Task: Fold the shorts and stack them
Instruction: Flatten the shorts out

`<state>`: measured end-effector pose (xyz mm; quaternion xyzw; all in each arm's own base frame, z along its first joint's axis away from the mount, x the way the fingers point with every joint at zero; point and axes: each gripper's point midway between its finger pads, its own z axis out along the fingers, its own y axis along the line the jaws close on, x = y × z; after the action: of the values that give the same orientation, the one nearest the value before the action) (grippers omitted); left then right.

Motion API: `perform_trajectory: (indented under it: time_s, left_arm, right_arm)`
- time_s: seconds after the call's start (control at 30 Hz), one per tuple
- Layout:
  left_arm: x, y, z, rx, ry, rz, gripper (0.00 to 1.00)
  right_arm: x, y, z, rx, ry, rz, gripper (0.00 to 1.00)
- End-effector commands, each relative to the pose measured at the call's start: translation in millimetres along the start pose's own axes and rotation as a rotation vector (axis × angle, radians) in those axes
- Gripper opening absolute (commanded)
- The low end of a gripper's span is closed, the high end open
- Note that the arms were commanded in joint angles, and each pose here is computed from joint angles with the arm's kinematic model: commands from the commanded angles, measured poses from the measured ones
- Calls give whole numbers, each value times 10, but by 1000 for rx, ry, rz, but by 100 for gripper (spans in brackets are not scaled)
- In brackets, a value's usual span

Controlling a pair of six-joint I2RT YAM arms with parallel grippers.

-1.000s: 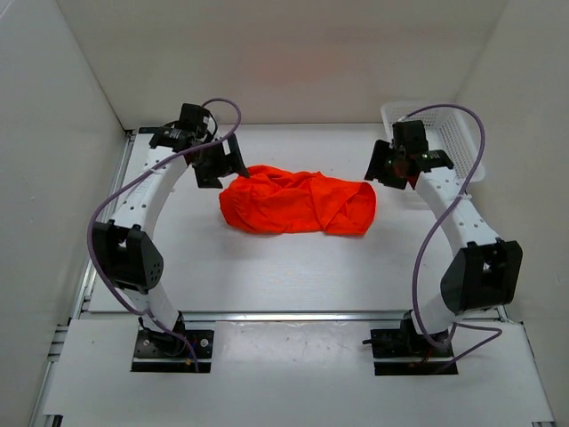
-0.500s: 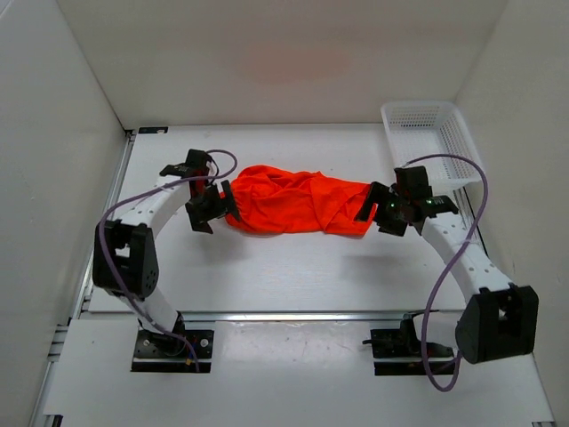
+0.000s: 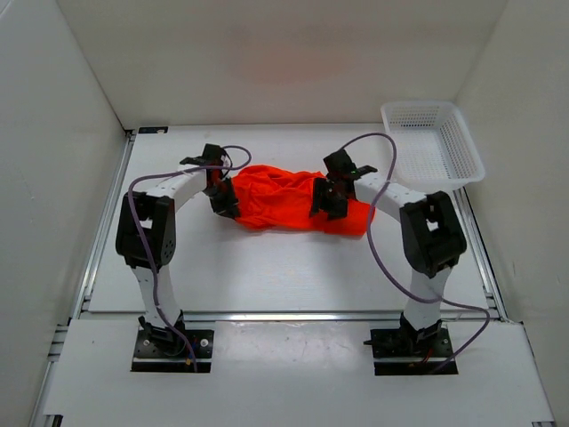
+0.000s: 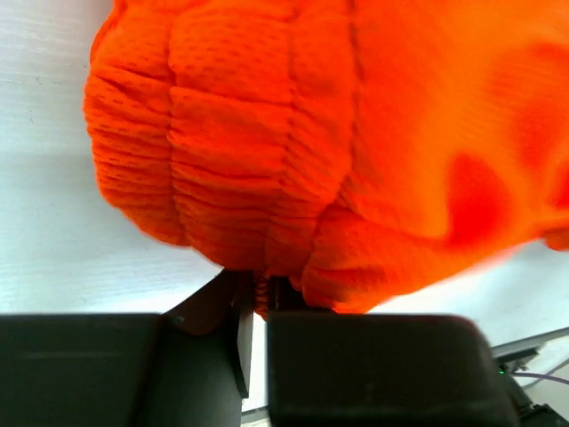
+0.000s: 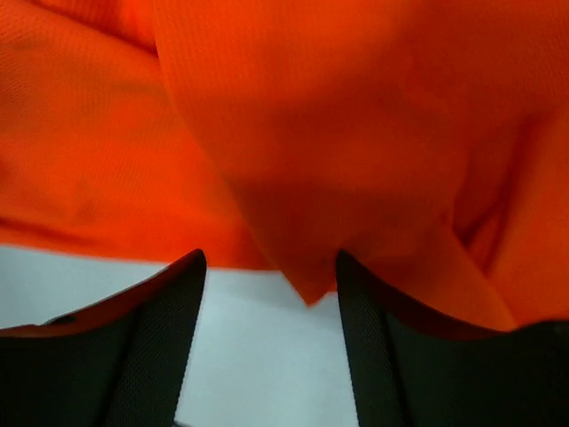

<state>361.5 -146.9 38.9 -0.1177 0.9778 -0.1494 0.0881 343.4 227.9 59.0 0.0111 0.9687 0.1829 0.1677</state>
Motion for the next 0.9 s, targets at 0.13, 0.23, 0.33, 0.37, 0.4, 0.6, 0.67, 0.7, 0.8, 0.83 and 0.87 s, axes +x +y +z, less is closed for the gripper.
perform_trajectory:
  time_s: [0.13, 0.23, 0.33, 0.37, 0.4, 0.6, 0.67, 0.7, 0.8, 0.83, 0.87]
  left_arm:
    - [-287, -468, -946, 147, -206, 69, 10]
    - [-310, -567, -1287, 171, -250, 81, 10]
    - [-394, -687, -1687, 198, -328, 106, 10]
    - [-363, -692, -1778, 198, -327, 106, 10]
    - [-400, -756, -1950, 216, -361, 115, 10]
    - [-148, -780, -2625, 265, -454, 148, 10]
    - [11, -757, -2891, 289, -499, 159, 10]
    - [74, -735, -2944, 293, -505, 161, 10]
    - [274, -675, -3222, 309, -555, 169, 10]
    - [336, -657, -3291, 316, -567, 172, 10]
    - [346, -661, -3327, 318, -571, 173, 10]
  right_arm:
    - [-214, -57, 201, 132, -26, -53, 0]
    - [-307, -29, -205, 131, -126, -60, 0]
    - [-538, 86, -792, 114, -278, -78, 0]
    - [-549, 83, -948, 122, -298, -89, 0]
    - [-596, 108, -1109, 119, -332, -97, 0]
    - [-652, 86, -2426, 119, -611, -97, 0]
    - [-602, 10, -2691, 134, -671, -83, 0]
    - [-530, -29, -2933, 129, -715, -74, 0]
    - [-436, -160, -3372, 155, -812, -42, 0]
    - [-436, -208, -3466, 170, -834, -36, 0]
    - [-439, -206, -3587, 168, -860, -38, 0]
